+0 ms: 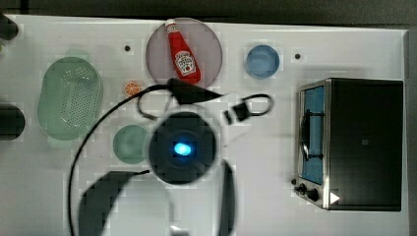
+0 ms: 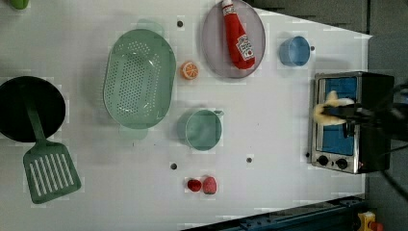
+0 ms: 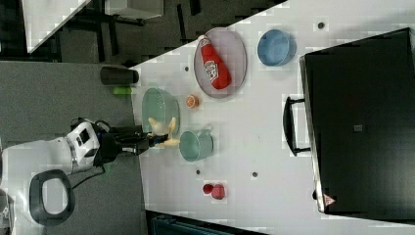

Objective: Pick Banana and place it in mug.

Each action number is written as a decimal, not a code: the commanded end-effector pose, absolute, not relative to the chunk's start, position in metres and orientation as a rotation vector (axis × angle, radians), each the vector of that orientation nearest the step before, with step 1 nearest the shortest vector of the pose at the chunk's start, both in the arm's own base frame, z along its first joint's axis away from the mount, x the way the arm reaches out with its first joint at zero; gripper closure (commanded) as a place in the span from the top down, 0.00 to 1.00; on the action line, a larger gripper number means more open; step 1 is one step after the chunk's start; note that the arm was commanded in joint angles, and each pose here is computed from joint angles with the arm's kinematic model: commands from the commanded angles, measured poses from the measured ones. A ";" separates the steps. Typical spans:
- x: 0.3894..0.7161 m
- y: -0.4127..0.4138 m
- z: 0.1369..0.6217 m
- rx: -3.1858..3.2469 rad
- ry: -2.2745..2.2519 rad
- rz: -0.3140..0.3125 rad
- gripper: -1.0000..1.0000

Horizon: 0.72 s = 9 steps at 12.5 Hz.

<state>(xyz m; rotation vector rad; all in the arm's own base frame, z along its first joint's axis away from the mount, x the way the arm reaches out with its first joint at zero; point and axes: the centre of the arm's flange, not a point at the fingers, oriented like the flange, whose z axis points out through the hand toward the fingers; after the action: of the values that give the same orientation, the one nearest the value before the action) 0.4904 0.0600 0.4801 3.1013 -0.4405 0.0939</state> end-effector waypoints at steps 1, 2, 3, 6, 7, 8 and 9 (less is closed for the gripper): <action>0.464 0.162 0.449 3.077 -0.112 -0.019 0.29; 0.461 0.175 0.444 3.070 -0.150 -0.031 0.29; 0.457 0.189 0.437 3.058 -0.236 -0.044 0.29; 0.446 0.226 0.412 3.027 -0.411 -0.086 0.29; 0.445 0.235 0.401 3.028 -0.456 -0.091 0.29; 0.447 0.242 0.388 3.036 -0.499 -0.091 0.29; 0.448 0.247 0.373 3.049 -0.529 -0.091 0.29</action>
<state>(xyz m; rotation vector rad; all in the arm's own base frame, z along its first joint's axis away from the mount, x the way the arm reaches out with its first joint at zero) 0.4429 0.2579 0.3844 3.0896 -0.3041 -0.0852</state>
